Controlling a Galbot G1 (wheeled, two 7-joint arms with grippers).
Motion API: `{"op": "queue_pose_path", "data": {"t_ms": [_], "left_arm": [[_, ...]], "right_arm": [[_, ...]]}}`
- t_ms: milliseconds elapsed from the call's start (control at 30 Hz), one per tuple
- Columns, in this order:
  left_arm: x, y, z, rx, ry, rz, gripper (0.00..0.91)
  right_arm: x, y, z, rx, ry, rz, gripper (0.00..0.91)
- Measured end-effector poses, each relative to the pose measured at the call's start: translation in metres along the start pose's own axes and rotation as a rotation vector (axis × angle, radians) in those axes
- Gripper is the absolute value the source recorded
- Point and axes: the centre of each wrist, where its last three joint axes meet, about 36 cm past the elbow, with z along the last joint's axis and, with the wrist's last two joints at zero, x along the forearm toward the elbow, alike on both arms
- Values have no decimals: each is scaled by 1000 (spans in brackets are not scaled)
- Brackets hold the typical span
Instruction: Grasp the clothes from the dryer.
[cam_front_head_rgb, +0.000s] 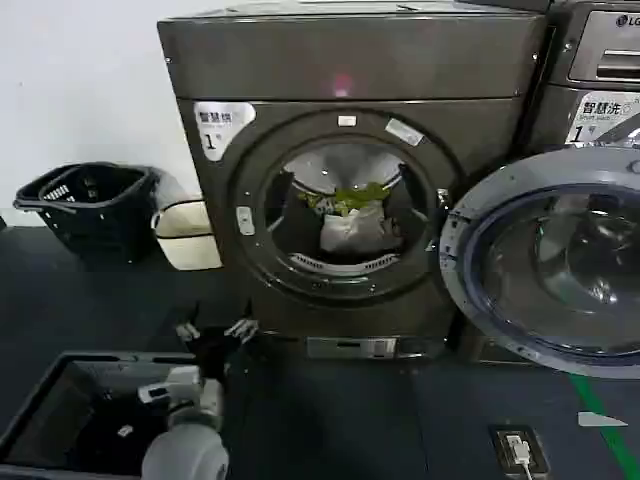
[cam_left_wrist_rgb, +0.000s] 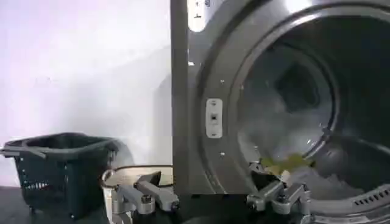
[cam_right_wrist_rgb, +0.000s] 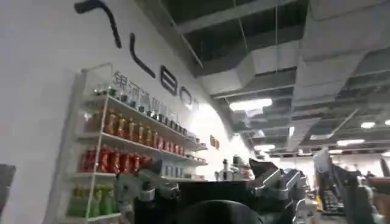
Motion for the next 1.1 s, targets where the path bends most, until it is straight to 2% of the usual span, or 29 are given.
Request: {"op": "queue_pose_path", "data": {"t_ms": [333, 1100], "left_arm": [[3, 1, -3, 4, -12, -8, 907], [11, -1, -5, -2, -35, 35, 907]], "right_arm": [[1, 1, 1, -25, -33, -2, 907], [7, 3, -4, -56, -54, -28, 907]]}}
